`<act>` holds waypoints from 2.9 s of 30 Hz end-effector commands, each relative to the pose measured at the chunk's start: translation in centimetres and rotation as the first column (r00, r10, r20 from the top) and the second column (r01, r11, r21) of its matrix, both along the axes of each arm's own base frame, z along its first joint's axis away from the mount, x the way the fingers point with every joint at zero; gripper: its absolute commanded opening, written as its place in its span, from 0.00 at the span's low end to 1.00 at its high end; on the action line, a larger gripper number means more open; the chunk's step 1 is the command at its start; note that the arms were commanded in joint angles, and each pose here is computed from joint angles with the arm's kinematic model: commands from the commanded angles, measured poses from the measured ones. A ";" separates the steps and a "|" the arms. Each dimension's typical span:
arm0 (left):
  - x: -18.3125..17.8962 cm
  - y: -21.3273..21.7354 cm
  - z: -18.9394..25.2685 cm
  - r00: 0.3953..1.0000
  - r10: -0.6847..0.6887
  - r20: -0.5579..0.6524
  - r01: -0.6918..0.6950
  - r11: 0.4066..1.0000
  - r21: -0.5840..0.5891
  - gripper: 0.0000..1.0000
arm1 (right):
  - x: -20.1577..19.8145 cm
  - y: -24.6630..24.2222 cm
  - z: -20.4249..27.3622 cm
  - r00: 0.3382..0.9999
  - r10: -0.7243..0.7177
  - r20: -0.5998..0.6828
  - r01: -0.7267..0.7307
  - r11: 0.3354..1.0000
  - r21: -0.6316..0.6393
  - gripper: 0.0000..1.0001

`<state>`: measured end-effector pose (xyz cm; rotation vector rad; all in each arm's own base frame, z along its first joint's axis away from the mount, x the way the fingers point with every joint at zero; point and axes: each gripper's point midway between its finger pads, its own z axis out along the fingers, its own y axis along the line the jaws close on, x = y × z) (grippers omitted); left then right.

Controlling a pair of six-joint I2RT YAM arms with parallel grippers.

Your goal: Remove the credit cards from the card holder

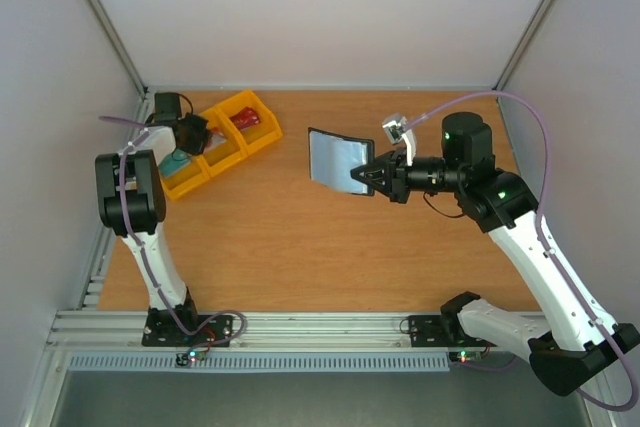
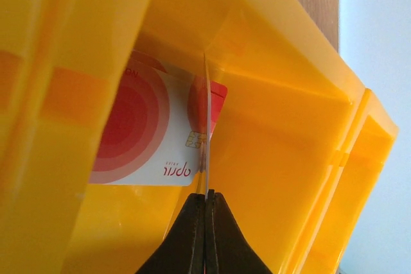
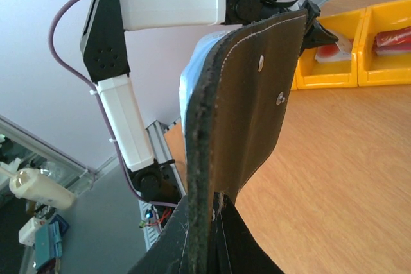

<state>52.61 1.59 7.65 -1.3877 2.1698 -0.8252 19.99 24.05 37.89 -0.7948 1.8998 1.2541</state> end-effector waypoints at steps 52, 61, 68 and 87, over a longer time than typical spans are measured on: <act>0.5 -1.2 6.6 0.368 -0.628 -0.686 0.554 -0.444 0.704 0.00 | -1.7 0.0 1.3 0.998 0.058 0.033 -0.059 0.998 0.016 0.01; 1.4 0.7 5.0 0.346 -0.514 -0.785 0.596 -0.525 0.607 0.00 | -1.9 -0.2 1.3 0.998 0.053 0.037 -0.054 0.998 0.017 0.01; -0.1 1.0 3.2 0.270 -0.476 -0.837 0.599 -0.597 0.533 0.00 | -1.8 0.0 1.3 0.997 0.062 0.035 -0.063 0.998 0.017 0.01; 1.0 0.2 7.8 0.360 -0.503 -0.786 0.567 -0.551 0.612 0.00 | 1.4 -0.1 -2.9 0.992 -0.072 -0.101 0.064 0.994 -0.085 0.01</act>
